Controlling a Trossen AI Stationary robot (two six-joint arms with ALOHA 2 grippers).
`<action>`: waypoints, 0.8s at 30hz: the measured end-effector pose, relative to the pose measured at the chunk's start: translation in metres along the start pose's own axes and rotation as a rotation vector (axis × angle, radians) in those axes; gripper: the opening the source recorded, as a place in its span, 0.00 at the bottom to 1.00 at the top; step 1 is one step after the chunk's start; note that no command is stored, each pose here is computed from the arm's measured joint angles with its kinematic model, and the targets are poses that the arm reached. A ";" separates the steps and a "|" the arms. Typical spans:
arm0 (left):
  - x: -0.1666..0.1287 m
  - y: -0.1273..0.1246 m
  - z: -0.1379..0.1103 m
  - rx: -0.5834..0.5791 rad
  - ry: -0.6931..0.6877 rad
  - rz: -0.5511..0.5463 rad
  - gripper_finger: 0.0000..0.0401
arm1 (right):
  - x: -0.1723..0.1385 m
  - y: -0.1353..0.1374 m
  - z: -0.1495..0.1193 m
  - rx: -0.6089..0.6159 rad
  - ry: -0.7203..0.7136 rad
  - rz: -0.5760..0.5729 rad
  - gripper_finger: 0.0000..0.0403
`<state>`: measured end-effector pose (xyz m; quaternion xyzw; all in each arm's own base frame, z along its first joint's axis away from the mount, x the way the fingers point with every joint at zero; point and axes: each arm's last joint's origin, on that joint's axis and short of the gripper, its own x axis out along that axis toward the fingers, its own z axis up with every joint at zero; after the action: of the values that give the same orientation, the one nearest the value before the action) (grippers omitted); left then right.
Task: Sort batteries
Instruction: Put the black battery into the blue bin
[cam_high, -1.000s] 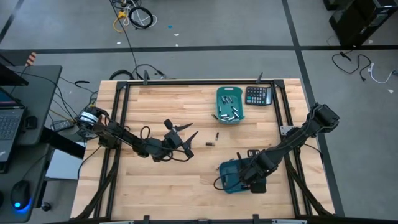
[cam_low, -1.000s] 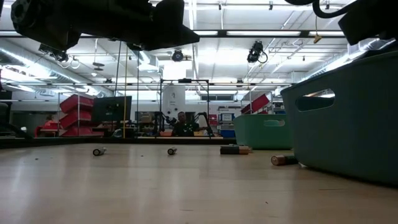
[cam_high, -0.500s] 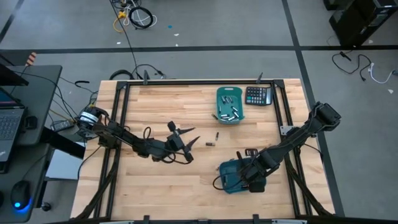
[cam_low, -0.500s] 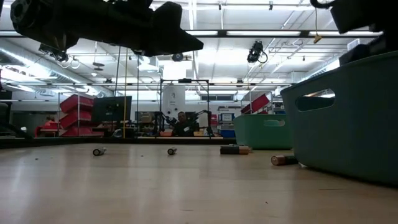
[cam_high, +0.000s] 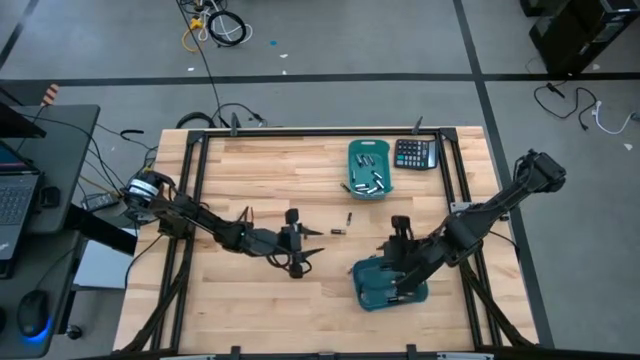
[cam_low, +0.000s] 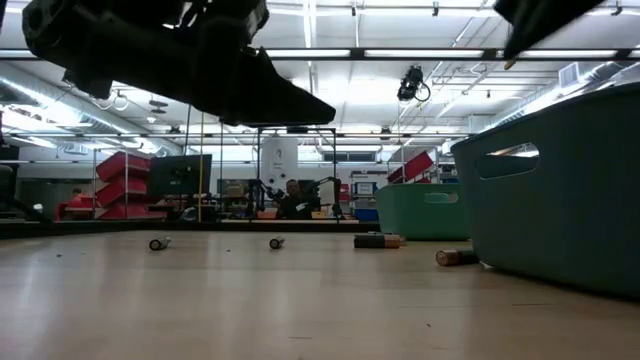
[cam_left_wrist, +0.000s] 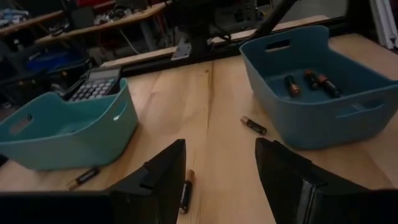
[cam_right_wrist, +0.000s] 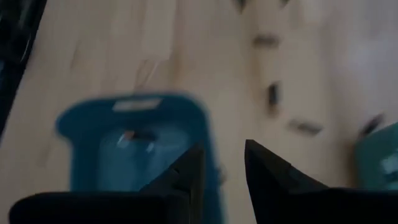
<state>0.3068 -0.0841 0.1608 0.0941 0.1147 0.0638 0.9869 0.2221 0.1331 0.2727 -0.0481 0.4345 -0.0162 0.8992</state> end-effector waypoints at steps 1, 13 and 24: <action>0.001 0.002 -0.001 -0.006 0.005 0.005 0.48 | -0.003 -0.002 0.002 -0.011 -0.037 -0.027 0.25; 0.018 0.033 -0.006 -0.056 -0.032 -0.010 0.48 | -0.019 -0.011 0.009 -0.196 -0.423 -0.094 0.24; 0.044 0.035 -0.037 -0.053 -0.007 0.014 0.48 | -0.021 -0.042 -0.015 -0.059 -0.735 -0.114 0.24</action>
<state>0.3363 -0.0369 0.1232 0.0688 0.1087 0.0736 0.9890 0.1980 0.0916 0.2841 -0.1009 0.0798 -0.0354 0.9911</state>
